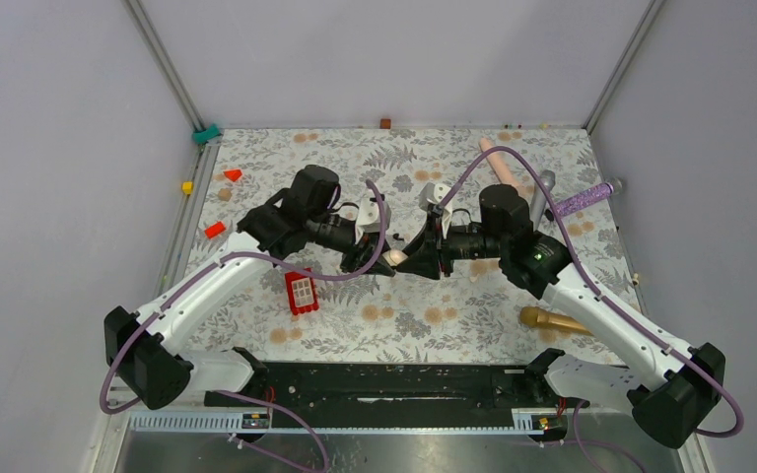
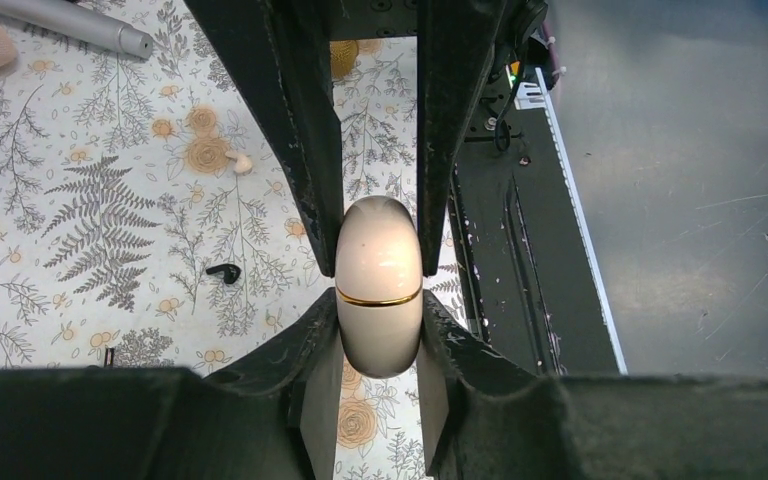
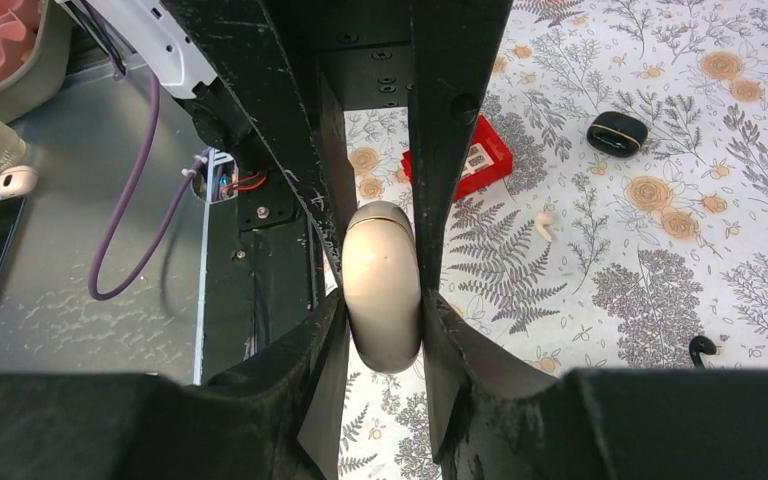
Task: Insert the wireless bluetooth earbuds into the charging case
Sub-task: Open the charging case to the charging case.
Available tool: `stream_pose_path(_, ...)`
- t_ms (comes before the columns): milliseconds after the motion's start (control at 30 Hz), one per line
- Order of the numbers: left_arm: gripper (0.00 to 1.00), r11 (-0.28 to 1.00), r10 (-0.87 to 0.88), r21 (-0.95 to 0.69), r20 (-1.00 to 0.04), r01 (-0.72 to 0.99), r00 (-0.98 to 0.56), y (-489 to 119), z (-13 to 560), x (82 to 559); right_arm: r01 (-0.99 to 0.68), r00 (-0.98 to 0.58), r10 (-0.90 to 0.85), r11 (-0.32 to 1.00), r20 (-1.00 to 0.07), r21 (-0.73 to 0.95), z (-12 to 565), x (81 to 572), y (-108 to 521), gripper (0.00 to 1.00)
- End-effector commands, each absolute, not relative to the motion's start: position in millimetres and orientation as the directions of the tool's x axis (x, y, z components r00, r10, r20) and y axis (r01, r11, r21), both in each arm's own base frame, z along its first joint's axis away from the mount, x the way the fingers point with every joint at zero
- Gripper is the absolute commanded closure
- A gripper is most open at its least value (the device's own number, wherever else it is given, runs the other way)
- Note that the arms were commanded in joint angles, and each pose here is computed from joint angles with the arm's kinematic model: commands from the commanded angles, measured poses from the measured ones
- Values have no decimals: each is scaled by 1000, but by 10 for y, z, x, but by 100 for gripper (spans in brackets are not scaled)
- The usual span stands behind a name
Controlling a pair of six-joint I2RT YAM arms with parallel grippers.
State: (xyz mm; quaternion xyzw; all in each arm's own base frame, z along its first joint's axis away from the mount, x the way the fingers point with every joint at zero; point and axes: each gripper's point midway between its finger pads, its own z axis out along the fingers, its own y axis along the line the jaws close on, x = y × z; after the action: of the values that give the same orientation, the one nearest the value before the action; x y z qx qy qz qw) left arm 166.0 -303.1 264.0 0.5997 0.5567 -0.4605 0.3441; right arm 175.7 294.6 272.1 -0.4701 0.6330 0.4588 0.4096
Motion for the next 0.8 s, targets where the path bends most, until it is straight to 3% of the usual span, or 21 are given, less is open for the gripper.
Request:
stream_pose_path(0, 95, -217, 264, -52, -965, 975, 7, -3118, 2969, 1587, -978, -185, -190, 133, -964, 161, 2783, 1830, 2977, 88)
stream_pose_path(33, 100, -215, 268, -52, -964, 975, 8, -3121, 2951, 1592, -978, -183, -189, 135, -965, 159, 2790, 1835, 2975, 87)
stream_pose_path(100, 100, -208, 275, -45, -961, 977, 14, -3119, 2908, 1605, -978, -181, -188, 140, -965, 156, 2798, 1844, 2964, 82)
stream_pose_path(167, 100, -207, 289, -37, -957, 978, 25, -3101, 2855, 1604, -977, -175, -185, 153, -967, 148, 2822, 1872, 2944, 68)
stream_pose_path(200, 100, -209, 295, -32, -955, 977, 32, -3092, 2834, 1598, -976, -171, -183, 163, -968, 142, 2837, 1889, 2929, 56)
stream_pose_path(300, 100, -226, 304, -17, -951, 974, 54, -3067, 2791, 1559, -973, -161, -178, 195, -971, 126, 2852, 1956, 2881, 44)
stream_pose_path(767, 100, -234, 324, -1, -943, 972, 77, -3048, 2696, 1534, -963, -85, -193, 267, -977, 31, 2928, 2060, 2689, 29)
